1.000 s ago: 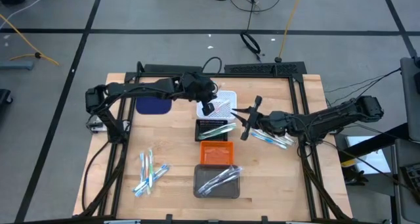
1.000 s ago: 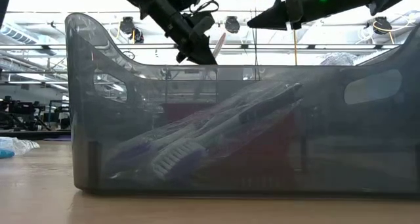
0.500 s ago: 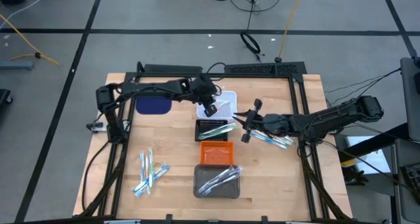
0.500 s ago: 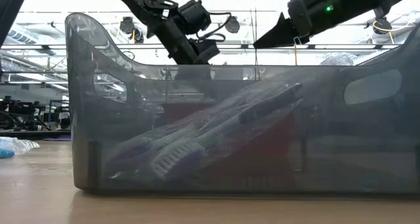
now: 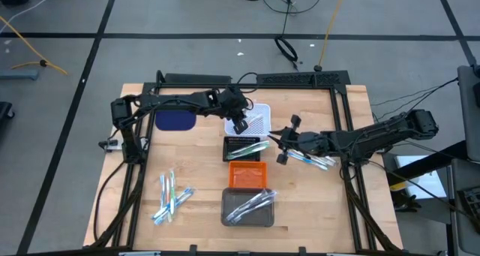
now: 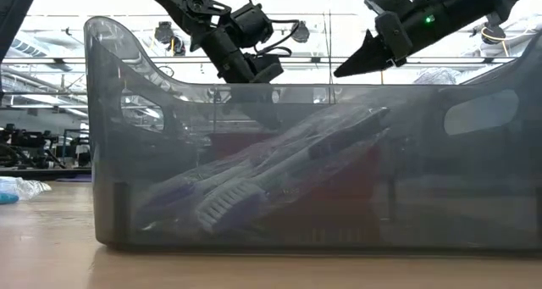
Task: Pick & Place Toothbrushes
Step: Put the orange toothbrush into the white basket, then put the blue toothbrush into the orange basket
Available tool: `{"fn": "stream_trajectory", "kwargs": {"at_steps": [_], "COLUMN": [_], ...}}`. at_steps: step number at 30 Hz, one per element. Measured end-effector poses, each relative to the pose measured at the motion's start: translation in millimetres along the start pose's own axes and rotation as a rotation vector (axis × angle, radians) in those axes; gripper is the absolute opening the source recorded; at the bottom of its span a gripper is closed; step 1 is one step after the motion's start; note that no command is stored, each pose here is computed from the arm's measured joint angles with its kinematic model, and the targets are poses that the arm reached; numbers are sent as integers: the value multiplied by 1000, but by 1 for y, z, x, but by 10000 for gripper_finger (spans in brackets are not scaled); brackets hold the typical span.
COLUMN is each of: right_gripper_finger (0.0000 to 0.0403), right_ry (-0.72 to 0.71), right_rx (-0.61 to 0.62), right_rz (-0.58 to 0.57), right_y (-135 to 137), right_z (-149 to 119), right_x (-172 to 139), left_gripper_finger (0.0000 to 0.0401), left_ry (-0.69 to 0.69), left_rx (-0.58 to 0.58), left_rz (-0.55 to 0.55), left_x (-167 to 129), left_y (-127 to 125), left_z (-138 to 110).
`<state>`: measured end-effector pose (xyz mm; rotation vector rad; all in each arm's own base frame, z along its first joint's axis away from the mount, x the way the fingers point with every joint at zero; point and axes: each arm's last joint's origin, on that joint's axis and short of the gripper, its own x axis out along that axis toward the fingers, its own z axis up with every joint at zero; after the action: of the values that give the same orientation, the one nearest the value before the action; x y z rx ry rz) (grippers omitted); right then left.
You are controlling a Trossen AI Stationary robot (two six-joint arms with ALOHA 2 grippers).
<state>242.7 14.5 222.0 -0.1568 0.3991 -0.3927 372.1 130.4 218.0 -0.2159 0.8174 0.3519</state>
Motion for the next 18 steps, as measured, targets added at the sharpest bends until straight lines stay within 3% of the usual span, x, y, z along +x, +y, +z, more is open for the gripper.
{"fn": "stream_trajectory", "kwargs": {"at_steps": [9,18], "right_gripper_finger": [55,55], "right_ry": [205,469], "right_rx": [43,122], "right_rz": [-2,65], "right_y": [0,-1], "right_z": [-22,-46], "right_x": [-2,-11], "left_gripper_finger": [164,179], "left_ry": [-11,-34], "left_rx": [34,47], "left_rz": [7,4], "left_x": [0,-2], "left_y": [1,0], "left_z": [1,4]}}
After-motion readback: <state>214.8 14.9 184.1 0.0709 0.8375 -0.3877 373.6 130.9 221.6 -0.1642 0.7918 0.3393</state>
